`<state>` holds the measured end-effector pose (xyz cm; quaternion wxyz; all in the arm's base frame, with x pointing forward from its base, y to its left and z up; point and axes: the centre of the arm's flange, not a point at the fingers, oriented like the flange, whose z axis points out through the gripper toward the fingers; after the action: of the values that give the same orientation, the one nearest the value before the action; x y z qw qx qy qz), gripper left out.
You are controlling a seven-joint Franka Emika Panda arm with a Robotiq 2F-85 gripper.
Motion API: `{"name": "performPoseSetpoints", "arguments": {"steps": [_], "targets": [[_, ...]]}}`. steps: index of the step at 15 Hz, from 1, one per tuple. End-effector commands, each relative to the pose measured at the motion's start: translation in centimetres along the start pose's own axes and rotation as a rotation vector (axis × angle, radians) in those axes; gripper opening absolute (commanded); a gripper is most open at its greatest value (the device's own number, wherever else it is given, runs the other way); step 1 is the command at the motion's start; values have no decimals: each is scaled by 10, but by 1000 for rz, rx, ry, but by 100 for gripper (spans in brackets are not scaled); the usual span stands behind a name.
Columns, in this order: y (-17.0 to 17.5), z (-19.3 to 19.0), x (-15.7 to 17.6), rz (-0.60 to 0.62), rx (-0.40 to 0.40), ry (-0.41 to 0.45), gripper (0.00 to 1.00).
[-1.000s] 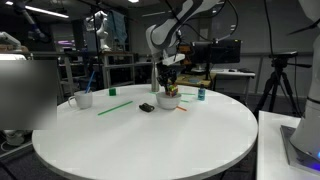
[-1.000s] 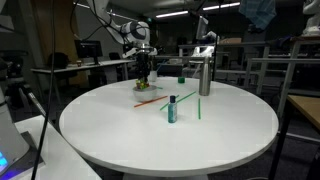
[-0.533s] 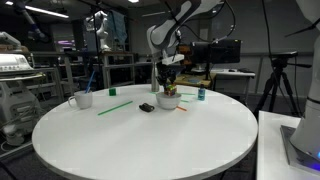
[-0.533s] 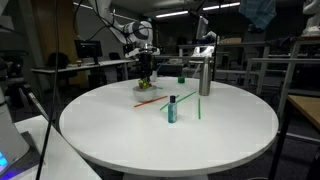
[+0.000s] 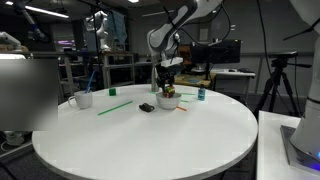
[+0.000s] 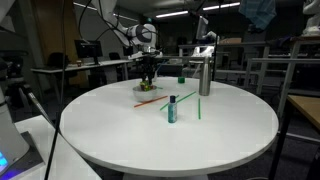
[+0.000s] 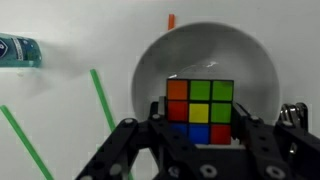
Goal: Put the Rubik's cube in the bowl
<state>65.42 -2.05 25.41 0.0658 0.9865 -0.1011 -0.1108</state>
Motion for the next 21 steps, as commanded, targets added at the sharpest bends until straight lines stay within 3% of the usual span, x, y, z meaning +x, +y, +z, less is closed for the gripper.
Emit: {"name": "performPoseSetpoints", "arguments": {"steps": [1,14,15,16,18,21], "targets": [[-1,1,19,-15,39,-3,34],[-5,20,21,-3,58,-38,34],[-4,20,21,-4,58,-40,84],[-4,20,21,-5,54,-39,85],[-4,19,20,-3,53,-38,100],[-2,17,20,0,53,-38,100]]}}
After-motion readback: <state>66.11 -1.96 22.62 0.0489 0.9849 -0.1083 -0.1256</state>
